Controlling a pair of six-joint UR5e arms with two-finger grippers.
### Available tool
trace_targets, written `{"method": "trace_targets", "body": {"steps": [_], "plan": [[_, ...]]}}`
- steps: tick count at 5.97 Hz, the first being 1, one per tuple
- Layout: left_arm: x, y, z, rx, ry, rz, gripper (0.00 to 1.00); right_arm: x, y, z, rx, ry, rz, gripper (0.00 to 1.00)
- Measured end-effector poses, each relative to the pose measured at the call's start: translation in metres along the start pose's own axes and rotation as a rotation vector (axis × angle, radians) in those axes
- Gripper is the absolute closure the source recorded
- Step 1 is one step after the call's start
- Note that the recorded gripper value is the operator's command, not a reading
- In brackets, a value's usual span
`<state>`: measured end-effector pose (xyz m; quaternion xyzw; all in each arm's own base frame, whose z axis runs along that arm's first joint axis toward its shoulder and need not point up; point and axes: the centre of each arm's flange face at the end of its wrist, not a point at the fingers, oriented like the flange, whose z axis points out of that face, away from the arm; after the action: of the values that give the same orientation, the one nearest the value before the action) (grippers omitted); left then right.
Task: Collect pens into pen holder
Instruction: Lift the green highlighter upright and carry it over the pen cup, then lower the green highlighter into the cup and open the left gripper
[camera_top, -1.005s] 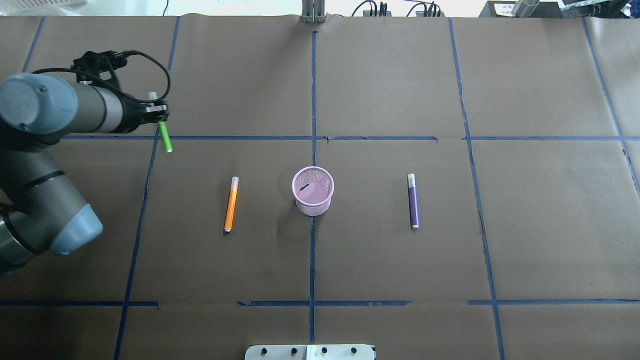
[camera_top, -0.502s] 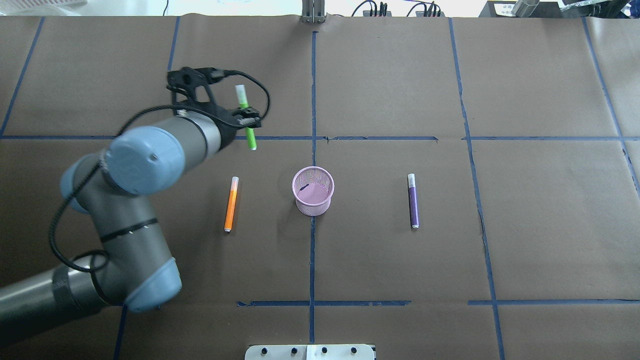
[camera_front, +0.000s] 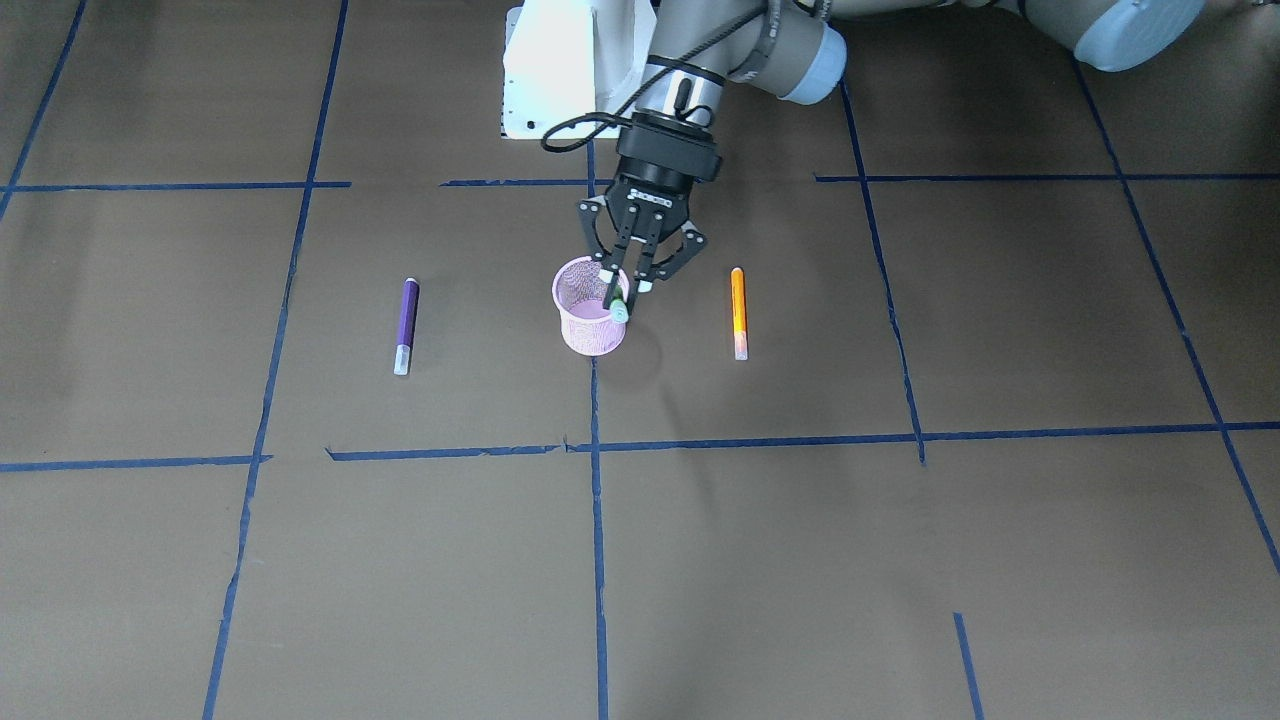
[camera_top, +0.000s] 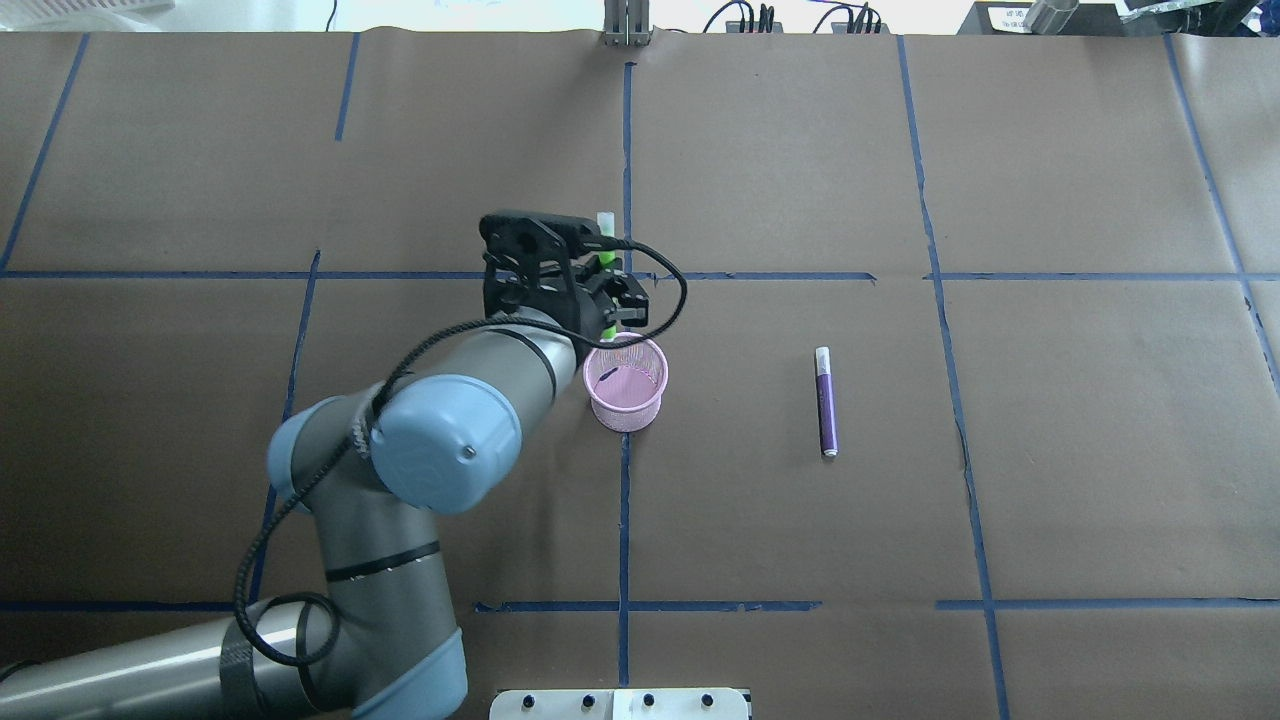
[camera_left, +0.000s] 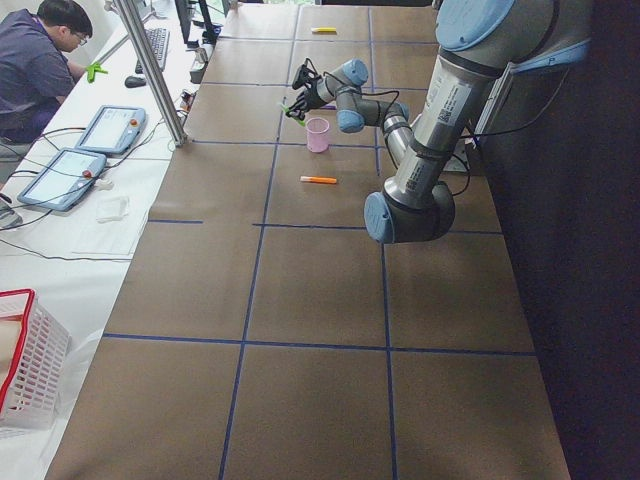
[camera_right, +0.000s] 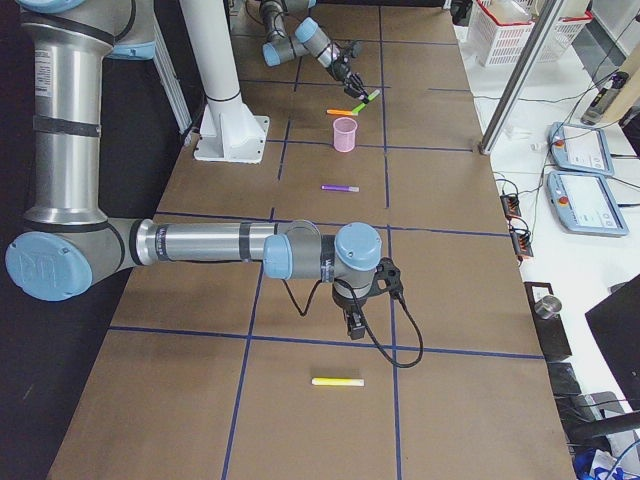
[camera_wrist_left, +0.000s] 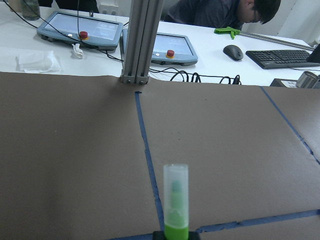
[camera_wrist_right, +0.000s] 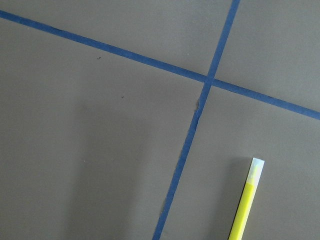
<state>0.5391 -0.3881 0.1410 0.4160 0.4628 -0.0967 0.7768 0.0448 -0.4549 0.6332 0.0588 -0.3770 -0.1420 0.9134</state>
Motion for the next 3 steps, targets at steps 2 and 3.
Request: {"method": "trace_targets", "body": {"steps": [2,3], "plan": [[0.022,0.038,0.000,0.004,-0.013,0.034,0.63,0.001,0.000,0.001,-0.001,0.000,0.001,0.00],[0.024,0.048,0.001,0.011,-0.023,0.042,0.05,0.001,0.000,0.001,-0.001,0.000,0.001,0.00]]}}
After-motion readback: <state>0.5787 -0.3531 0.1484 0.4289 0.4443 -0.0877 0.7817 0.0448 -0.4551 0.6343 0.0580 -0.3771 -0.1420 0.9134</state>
